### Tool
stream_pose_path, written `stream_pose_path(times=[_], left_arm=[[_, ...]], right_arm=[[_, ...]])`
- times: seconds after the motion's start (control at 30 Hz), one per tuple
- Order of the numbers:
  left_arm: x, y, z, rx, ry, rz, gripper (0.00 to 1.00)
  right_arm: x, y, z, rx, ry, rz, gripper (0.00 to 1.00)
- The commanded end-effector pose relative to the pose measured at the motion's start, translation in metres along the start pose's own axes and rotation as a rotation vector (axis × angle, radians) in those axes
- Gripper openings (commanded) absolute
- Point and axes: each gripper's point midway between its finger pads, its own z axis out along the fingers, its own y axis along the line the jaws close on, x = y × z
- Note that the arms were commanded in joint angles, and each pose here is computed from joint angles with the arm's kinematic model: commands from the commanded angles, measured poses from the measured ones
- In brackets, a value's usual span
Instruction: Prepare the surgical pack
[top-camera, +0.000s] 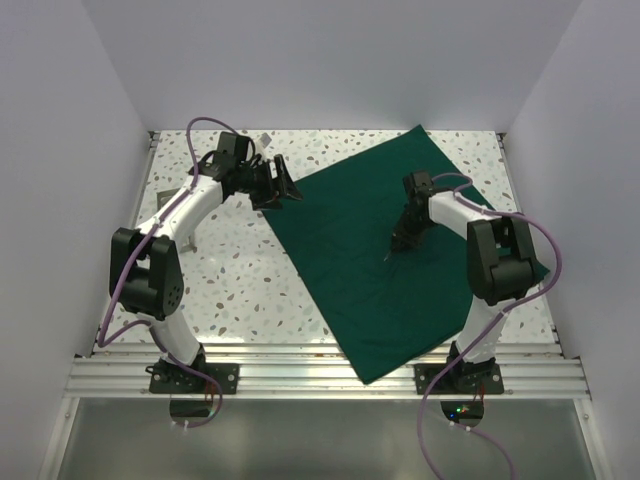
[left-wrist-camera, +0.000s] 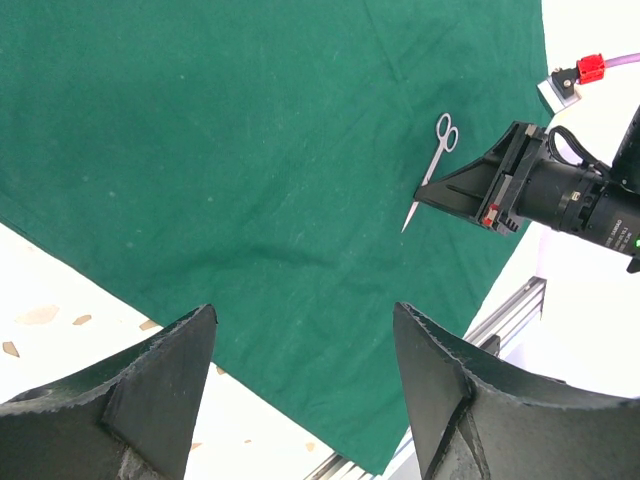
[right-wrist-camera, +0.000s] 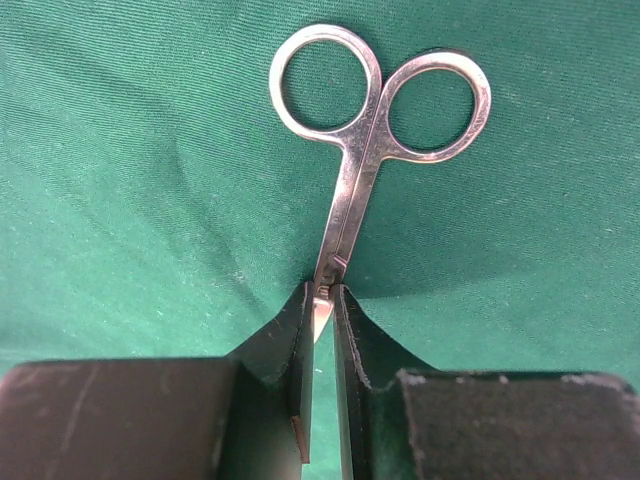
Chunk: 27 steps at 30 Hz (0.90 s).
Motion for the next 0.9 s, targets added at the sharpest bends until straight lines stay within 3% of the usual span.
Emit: stream_pose_path(times=[0.0,0.1,0.23,0.37,0.57,0.6,0.63,0.67,0.73,0.87], left_arm=[[-0.011,-0.010,-0.009,0.021,-0.026,0.040,0.75],[-0.012,-0.011,-0.010,0.022,-0.029,0.040,0.75],[-0.011,-0.011,-0.011,0.023,-0.028,0.040,0.75],[-0.011,-0.011,-0.010,0.026,-0.029,0.038,0.75],[-0.009,-0.011,-0.007,0.035,-0.020,0.030,0.75],[-0.008,-0.010,-0.006,0.037,-0.017,0.026,0.75],[-0.007,-0.010,-0.006,0.041,-0.015,0.026,0.75],[-0.007,-0.011,-0.006,0.043,-0.015,0.027,0.75],[-0.005,-0.010,-0.005,0.045,-0.010,0.025,0.75],[-0.003,-0.010,-0.005,0.051,-0.004,0.026,0.75]], right_arm=[[0.023,-0.028,0.031,0.113,0.083,-0.029,0.02],[0.018,-0.023,0.023,0.092,0.076,-0.065,0.00],[-0.012,0.016,-0.020,-0.061,-0.020,-0.158,0.00],[-0.005,0.024,-0.047,-0.115,0.014,-0.226,0.00],[0.015,0.006,-0.040,-0.078,0.075,-0.219,0.00],[0.014,0.004,-0.038,-0.067,0.067,-0.213,0.03],[0.008,0.005,-0.037,-0.059,0.043,-0.211,0.22],[-0.002,0.006,-0.036,-0.048,0.003,-0.208,0.30],[-0.016,0.011,-0.031,-0.029,-0.024,-0.217,0.40],[-0.024,0.015,-0.021,-0.002,-0.002,-0.244,0.40]])
